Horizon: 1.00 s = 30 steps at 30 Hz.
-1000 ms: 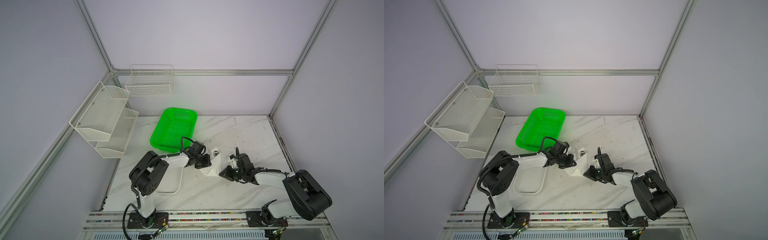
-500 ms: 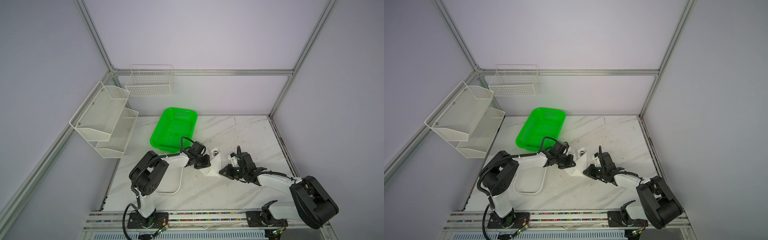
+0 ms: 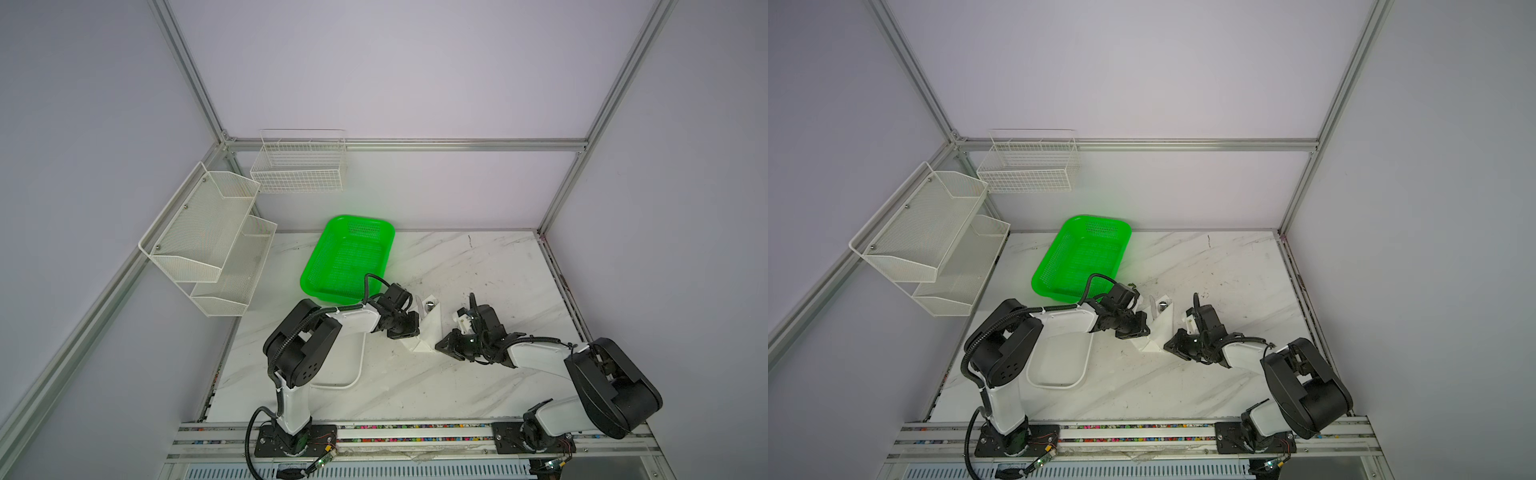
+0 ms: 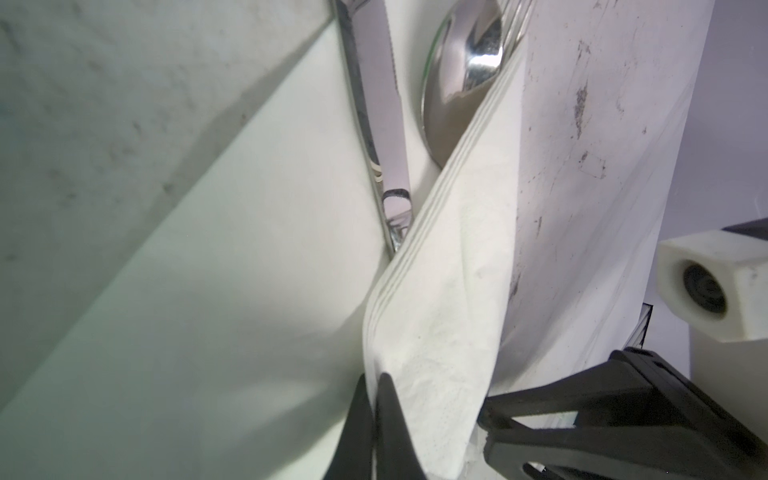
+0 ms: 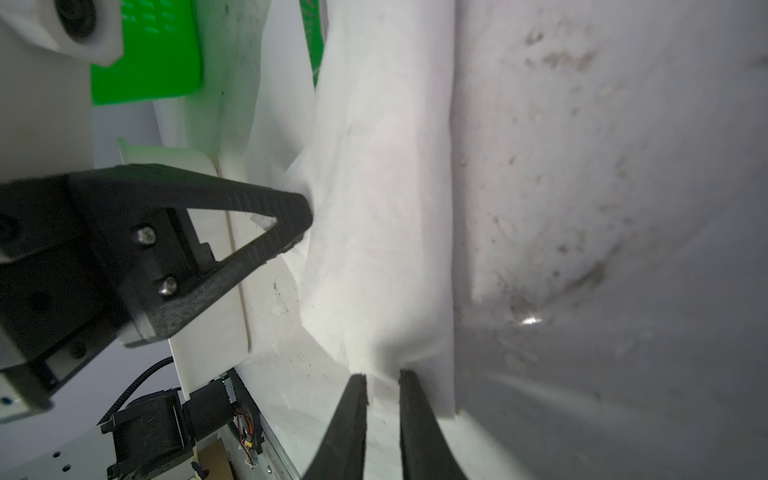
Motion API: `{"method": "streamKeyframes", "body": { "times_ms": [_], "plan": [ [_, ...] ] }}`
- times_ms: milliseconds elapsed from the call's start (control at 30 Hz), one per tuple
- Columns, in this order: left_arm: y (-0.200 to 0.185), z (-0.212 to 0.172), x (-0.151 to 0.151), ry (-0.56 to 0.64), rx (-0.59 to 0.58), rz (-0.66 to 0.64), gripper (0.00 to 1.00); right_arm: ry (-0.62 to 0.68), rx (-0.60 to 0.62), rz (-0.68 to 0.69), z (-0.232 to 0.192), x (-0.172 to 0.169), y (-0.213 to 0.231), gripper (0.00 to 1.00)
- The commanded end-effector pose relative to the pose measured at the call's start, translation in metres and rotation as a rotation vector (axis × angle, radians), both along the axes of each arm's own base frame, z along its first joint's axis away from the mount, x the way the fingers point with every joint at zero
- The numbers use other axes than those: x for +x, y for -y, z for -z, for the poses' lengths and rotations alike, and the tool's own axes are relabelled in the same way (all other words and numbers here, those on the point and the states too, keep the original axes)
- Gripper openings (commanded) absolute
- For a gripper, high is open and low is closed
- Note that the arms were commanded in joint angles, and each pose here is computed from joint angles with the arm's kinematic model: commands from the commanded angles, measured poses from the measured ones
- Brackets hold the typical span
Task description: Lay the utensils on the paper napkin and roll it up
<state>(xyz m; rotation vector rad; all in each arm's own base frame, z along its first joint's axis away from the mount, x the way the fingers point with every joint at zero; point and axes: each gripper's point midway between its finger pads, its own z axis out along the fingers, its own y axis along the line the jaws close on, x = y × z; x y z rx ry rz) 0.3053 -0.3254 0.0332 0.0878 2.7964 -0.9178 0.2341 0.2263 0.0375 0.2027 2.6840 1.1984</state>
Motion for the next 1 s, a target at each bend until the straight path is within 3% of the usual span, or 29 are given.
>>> {"method": "streamKeyframes", "body": {
  "times_ms": [0,233,400,633,867,967],
  "plan": [
    [0.017,-0.039,0.031,0.117,-0.055,0.024,0.02,0.039,-0.001,0.036,-0.009,0.006,0.002,0.20],
    [0.018,-0.042,0.036,0.144,-0.050,0.047,0.03,0.081,0.053,0.091,-0.029,0.010,0.003,0.20],
    [0.017,-0.037,0.036,0.140,-0.033,0.051,0.03,0.064,0.089,0.054,-0.029,0.004,-0.006,0.19],
    [0.015,-0.032,0.034,0.128,-0.024,0.049,0.03,0.042,0.067,-0.014,-0.019,0.002,-0.023,0.19],
    [0.014,-0.030,0.035,0.132,-0.011,0.055,0.03,-0.005,-0.006,0.010,0.007,-0.001,-0.015,0.19],
    [0.013,-0.029,0.035,0.130,-0.008,0.054,0.03,0.017,-0.010,0.001,-0.003,0.000,-0.015,0.20]
  ]
}}
